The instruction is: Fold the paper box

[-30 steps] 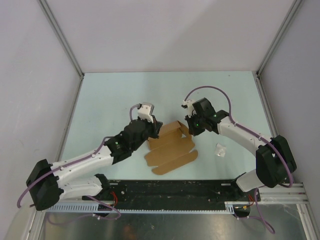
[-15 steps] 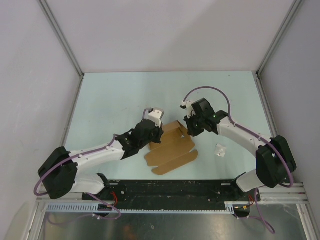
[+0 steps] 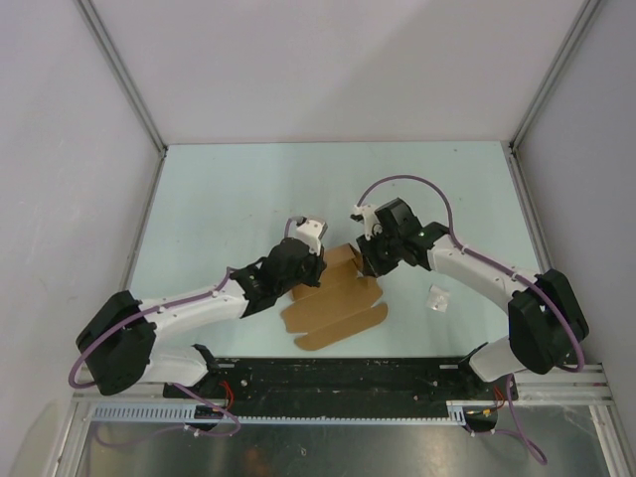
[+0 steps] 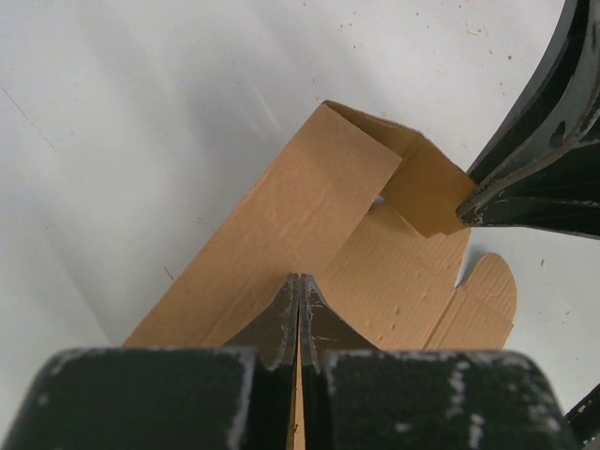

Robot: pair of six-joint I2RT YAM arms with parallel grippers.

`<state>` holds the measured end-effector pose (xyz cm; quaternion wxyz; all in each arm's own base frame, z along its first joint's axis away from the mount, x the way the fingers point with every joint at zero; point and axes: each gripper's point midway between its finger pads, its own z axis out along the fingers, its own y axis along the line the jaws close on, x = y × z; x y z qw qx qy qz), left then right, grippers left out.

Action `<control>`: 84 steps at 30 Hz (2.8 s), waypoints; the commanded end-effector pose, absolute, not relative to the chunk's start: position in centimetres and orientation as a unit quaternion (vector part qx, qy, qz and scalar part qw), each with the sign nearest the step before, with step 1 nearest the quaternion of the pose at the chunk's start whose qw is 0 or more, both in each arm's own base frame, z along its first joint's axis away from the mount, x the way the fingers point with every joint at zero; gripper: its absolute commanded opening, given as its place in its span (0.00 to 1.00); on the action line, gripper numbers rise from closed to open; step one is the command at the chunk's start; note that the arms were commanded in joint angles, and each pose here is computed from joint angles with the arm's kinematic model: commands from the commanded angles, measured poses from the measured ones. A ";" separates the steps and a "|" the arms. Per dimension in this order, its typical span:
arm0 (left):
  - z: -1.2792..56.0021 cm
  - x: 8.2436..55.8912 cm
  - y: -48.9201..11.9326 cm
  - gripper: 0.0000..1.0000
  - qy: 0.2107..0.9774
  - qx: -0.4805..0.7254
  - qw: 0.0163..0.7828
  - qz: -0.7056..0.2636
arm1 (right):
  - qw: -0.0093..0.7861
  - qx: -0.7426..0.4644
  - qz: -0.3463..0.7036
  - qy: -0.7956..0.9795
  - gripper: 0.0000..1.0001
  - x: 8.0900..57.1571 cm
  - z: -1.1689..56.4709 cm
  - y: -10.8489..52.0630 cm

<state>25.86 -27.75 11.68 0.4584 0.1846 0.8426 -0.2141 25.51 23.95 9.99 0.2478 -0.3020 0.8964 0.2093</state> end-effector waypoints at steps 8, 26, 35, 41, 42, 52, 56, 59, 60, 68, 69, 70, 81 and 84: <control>10.3 25.0 -27.2 0.00 0.844 0.188 0.451 -0.220 | 0.254 -0.317 0.261 0.876 0.37 25.4 10.5 26.3; 11.6 25.2 -27.1 0.00 0.836 0.187 0.466 -0.222 | 0.250 -0.340 0.328 0.845 0.19 25.0 9.6 28.8; 11.7 25.2 -27.0 0.00 0.836 0.188 0.467 -0.219 | 0.252 -0.351 0.369 0.823 0.37 24.8 9.6 30.2; 11.9 25.3 -27.0 0.00 0.835 0.187 0.468 -0.220 | 0.256 -0.352 0.402 0.805 0.41 24.7 10.2 31.1; 11.9 25.3 -27.0 0.00 0.835 0.187 0.469 -0.219 | 0.257 -0.352 0.406 0.803 0.41 24.7 10.2 31.2; 11.6 25.3 -26.8 0.00 0.838 0.186 0.466 -0.215 | 0.264 -0.357 0.444 0.778 0.43 24.9 11.0 32.1; 11.6 25.2 -26.7 0.00 0.838 0.185 0.466 -0.215 | 0.283 -0.364 0.424 0.779 0.43 24.9 12.6 30.5; 11.5 25.2 -26.8 0.00 0.839 0.186 0.464 -0.216 | 0.303 -0.358 0.417 0.779 0.44 25.0 14.5 29.1; 11.5 25.2 -26.8 0.00 0.839 0.186 0.464 -0.216 | 0.316 -0.366 0.410 0.774 0.44 25.2 15.1 28.8; 11.7 25.2 -26.8 0.00 0.838 0.185 0.466 -0.217 | 0.370 -0.345 0.317 0.802 0.47 27.7 15.5 24.8; 11.7 25.2 -26.8 0.00 0.837 0.186 0.466 -0.218 | 0.368 -0.342 0.305 0.809 0.47 28.0 15.0 24.5; 11.7 25.2 -26.8 0.00 0.837 0.186 0.466 -0.217 | 0.370 -0.335 0.286 0.818 0.47 28.5 14.5 23.9; 11.9 25.2 -26.9 0.00 0.836 0.185 0.468 -0.220 | 0.458 -0.289 0.239 0.806 0.50 30.8 12.1 24.1; 12.1 25.3 -26.9 0.00 0.835 0.185 0.469 -0.220 | 0.467 -0.315 0.232 0.793 0.51 30.3 11.1 24.6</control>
